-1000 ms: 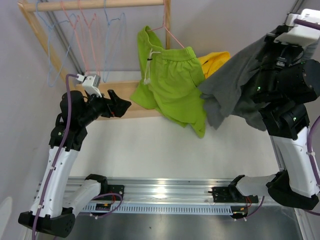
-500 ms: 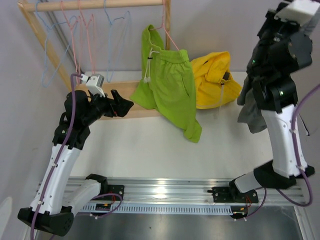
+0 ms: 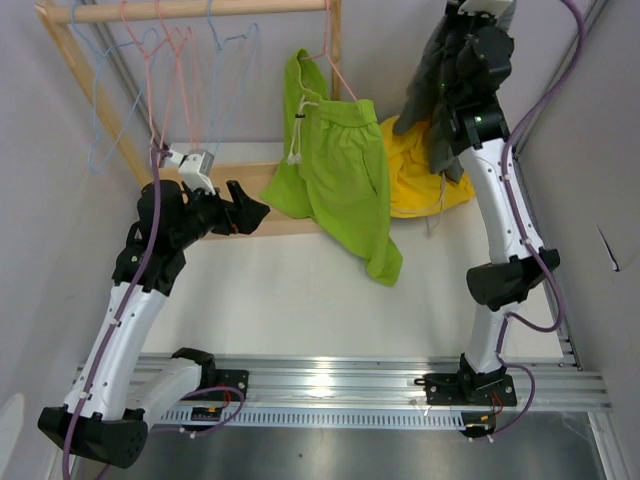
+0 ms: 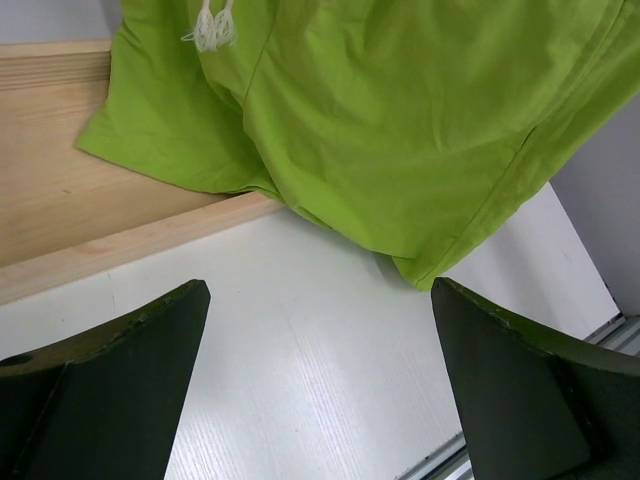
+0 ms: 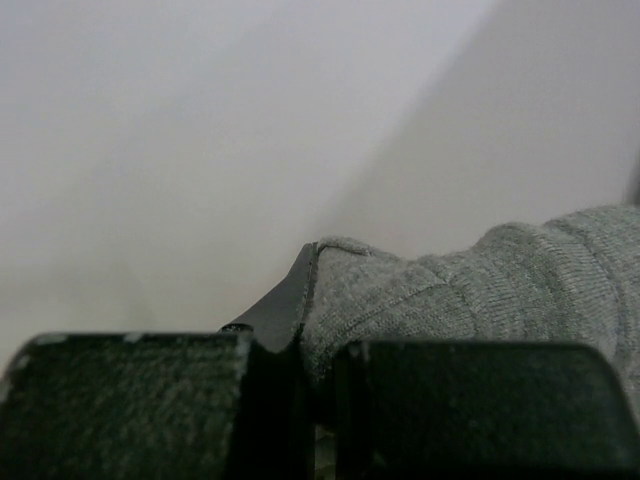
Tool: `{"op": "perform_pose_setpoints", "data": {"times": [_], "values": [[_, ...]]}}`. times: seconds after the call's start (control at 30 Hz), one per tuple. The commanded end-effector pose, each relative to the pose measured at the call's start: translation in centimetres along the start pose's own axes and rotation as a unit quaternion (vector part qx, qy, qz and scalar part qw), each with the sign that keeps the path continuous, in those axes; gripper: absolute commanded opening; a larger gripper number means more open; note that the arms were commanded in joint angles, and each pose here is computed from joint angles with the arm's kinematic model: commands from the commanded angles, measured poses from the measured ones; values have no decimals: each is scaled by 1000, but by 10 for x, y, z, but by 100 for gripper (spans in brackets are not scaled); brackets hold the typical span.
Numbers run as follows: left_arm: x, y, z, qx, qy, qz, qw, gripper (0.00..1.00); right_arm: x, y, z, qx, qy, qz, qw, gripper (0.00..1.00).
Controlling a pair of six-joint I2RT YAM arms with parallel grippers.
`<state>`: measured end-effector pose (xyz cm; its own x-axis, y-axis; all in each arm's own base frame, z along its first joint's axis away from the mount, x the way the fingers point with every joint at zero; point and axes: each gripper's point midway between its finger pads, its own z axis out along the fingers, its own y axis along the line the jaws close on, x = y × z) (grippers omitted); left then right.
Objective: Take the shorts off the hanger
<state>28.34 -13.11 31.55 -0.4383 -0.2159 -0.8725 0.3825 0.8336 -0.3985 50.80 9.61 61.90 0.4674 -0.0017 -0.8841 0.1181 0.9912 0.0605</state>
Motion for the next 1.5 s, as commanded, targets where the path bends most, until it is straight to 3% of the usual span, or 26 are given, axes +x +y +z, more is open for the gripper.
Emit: {"op": "perform_pose_setpoints", "data": {"times": [0.0, 0.1, 0.17, 0.2, 0.3, 0.4, 0.47, 0.63, 0.67, 0.8, 1.03, 1.2, 1.47], "values": [[-13, -3, 3, 1, -25, 10, 1000, 99, 44, 35, 14, -54, 0, 85, 995, 0], [-19, -3, 2, -3, -26, 9, 1000, 99, 151, 48, 8, -47, 89, 81, 992, 1], [-31, -7, -1, -3, -35, 12, 999, 99, 224, 50, -5, -42, 173, 97, 979, 77], [-32, -9, -2, -4, -34, 12, 999, 99, 248, 39, -5, -30, 200, 101, 974, 99], [-46, -14, -6, -6, -44, 14, 999, 99, 315, 25, -28, 1, 291, 104, 951, 99], [-58, -18, -6, -10, -50, 13, 999, 99, 334, 13, -47, 12, 326, 100, 940, 100], [-69, -24, -5, -8, -54, 11, 998, 99, 327, 7, -53, 15, 326, 105, 940, 99], [-111, -47, -2, 8, -79, 11, 997, 99, 259, -2, -78, -14, 311, 131, 941, 99], [-135, -61, -10, 22, -105, 17, 994, 99, 251, -3, -83, -21, 315, 133, 939, 100], [-158, -69, 20, 34, -103, 0, 994, 99, 202, -17, -113, -16, 332, 142, 932, 100], [-201, -92, 69, 81, -141, -38, 986, 99, 177, -13, -185, -70, 382, 186, 903, 99], [-222, -112, 107, 97, -151, -44, 983, 99, 191, 3, -250, -106, 416, 198, 881, 99], [-235, -138, 158, 128, -170, -71, 974, 99, 200, -7, -312, -115, 428, 164, 881, 99]]}}
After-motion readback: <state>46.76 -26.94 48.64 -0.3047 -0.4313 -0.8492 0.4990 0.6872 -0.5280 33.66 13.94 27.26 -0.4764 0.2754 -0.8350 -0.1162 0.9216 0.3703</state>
